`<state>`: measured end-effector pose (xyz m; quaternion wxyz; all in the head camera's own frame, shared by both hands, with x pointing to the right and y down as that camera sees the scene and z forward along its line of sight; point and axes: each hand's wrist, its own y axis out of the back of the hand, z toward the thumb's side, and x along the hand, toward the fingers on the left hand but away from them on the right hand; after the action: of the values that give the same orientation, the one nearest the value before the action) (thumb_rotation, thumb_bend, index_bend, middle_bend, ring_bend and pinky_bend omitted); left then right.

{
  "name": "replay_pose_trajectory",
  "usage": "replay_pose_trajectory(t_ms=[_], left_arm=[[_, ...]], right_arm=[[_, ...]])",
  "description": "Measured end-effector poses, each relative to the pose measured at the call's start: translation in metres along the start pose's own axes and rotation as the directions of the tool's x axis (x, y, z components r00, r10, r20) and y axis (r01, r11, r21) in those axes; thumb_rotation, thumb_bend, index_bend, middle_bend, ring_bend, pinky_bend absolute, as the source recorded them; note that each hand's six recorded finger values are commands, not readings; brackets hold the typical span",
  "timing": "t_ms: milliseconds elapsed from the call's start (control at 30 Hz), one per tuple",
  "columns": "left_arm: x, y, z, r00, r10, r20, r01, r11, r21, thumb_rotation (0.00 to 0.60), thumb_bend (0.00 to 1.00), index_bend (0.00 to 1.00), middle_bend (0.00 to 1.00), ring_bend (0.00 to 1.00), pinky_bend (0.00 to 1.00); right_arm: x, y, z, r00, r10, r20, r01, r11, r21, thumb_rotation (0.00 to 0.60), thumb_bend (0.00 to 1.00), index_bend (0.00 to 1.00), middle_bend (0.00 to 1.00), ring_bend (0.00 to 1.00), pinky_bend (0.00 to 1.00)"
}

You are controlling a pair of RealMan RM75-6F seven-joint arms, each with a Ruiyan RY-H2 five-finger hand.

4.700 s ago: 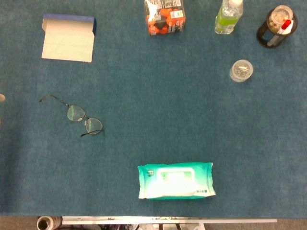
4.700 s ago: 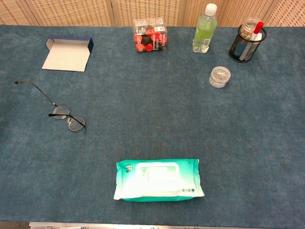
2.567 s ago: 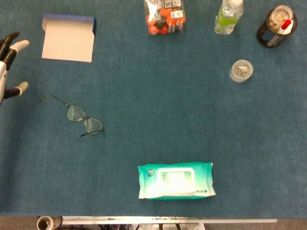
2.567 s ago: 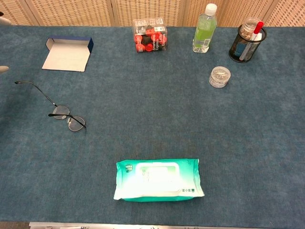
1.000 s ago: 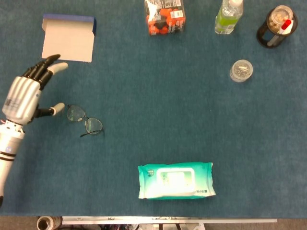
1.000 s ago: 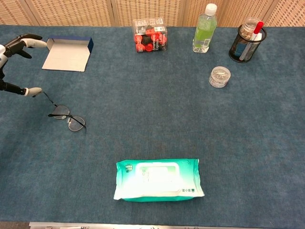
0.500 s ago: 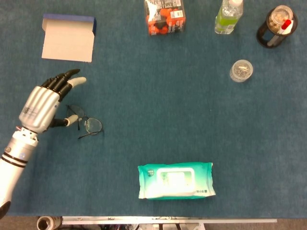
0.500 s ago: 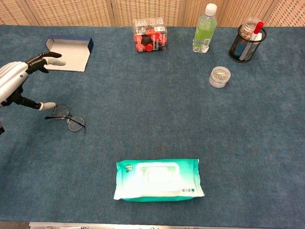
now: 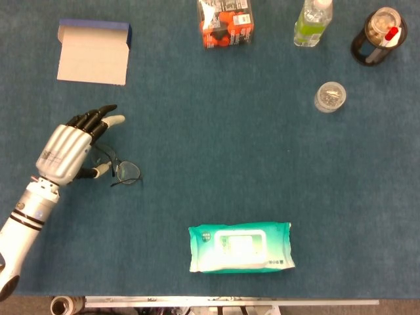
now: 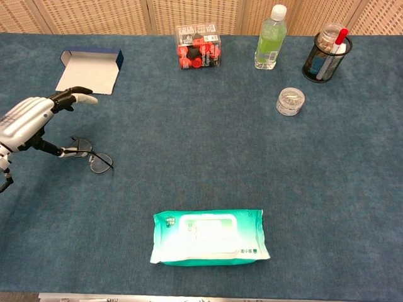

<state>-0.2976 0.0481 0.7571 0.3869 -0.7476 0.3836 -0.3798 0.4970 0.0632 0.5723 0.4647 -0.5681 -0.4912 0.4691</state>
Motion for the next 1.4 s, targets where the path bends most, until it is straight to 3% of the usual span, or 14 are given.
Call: replay_pose_trajectory(t_ms=[433,600,1033,1400], left_arm=[[0.004,0.038,-0.018,0.992,0.124,-0.028,-0.119,0.985,0.129,0.6,0.05,0.18,0.12,0.17,0.26],[0.005,0.043,-0.011,0.991,0.133,-0.02,-0.131,0.987,0.088,0.6,0.05,0.18,0.12,0.17,0.26],[0.016,0.031,0.014,0.991,0.128,0.038,-0.128,0.992,-0.005,0.6,0.05,0.18,0.11,0.17,0.26],[0.019,0.016,0.017,0.995,0.089,0.042,-0.088,0.996,-0.012,0.6,0.05,0.18,0.11,0.17,0.25]], right_arm=[[0.0,-0.001,0.001,1.0,0.003,-0.001,-0.003,1.0,0.002,0.6,0.41,0.59,0.4,0.36,0.44],[0.0,-0.002,0.001,1.0,0.007,-0.002,-0.007,1.0,0.005,0.6,0.41,0.59,0.4,0.36,0.44],[0.0,-0.002,0.001,1.0,0.006,0.0,-0.006,1.0,0.004,0.6,0.41,0.59,0.4,0.36,0.44],[0.0,-0.001,0.0,1.0,0.003,0.001,-0.003,1.0,0.002,0.6,0.41,0.59,0.4,0.36,0.44]])
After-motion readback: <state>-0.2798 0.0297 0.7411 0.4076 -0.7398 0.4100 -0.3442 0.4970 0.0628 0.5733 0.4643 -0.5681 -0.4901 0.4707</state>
